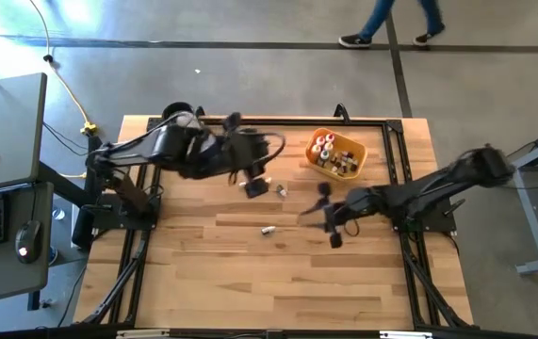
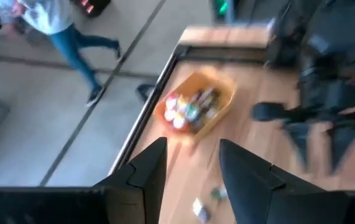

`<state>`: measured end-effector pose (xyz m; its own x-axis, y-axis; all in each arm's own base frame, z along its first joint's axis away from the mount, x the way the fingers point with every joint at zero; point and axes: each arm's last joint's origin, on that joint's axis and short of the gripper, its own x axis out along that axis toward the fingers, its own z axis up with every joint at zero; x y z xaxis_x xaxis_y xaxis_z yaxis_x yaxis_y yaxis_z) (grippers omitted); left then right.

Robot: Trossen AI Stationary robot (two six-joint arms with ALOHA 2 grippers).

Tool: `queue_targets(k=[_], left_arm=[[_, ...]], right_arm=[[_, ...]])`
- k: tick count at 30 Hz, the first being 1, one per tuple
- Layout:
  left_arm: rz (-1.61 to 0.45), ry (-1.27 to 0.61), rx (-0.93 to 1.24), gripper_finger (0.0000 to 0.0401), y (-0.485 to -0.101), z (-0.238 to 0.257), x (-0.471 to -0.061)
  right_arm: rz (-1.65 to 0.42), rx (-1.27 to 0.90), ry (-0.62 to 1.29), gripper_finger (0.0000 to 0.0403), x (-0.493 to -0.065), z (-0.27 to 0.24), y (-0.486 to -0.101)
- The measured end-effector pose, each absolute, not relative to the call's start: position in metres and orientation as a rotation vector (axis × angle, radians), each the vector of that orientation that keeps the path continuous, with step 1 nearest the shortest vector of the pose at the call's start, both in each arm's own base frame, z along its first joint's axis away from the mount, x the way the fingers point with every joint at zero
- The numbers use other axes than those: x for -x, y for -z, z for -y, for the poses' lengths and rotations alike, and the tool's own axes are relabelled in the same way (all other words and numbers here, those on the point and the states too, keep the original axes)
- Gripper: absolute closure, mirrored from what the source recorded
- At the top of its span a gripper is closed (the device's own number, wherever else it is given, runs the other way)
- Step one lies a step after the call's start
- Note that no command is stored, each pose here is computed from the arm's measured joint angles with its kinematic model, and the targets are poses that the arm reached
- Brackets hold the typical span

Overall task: Pick & Place food coloring
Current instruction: Put the bottom small green food coloring bottle into the yellow bin

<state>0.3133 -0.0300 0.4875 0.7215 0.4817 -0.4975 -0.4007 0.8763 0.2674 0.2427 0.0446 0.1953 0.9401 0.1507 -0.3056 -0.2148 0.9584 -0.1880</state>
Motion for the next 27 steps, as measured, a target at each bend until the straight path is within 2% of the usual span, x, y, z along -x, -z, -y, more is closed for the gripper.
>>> queue_targets(k=[3, 8, 11, 17, 22, 27], left_arm=[[-0.65, -0.562, -0.212, 0.0267, -0.479, 0.049, -0.303], [-0.698, -0.734, -0.382, 0.029, -0.444, 0.082, -0.294], [-0.678, -0.799, -0.398, 0.0295, -0.427, 0.092, -0.276], [-0.689, -0.81, -0.349, 0.0295, -0.374, 0.103, -0.244], [-0.604, -0.763, -0.267, 0.0296, -0.327, 0.11, -0.224], [-0.526, -0.733, -0.187, 0.0296, -0.278, 0.109, -0.213]], right_arm=[[-0.234, 0.244, -0.275, 0.0263, -0.262, -0.049, -0.175], [-0.291, 0.232, -0.238, 0.0263, -0.292, -0.045, -0.141], [-0.335, 0.201, -0.222, 0.0263, -0.313, -0.043, -0.127], [-0.358, 0.2, -0.246, 0.0263, -0.349, -0.046, -0.108], [-0.403, 0.19, -0.299, 0.0263, -0.362, -0.049, -0.088], [-0.421, 0.189, -0.254, 0.0263, -0.37, -0.047, -0.075]])
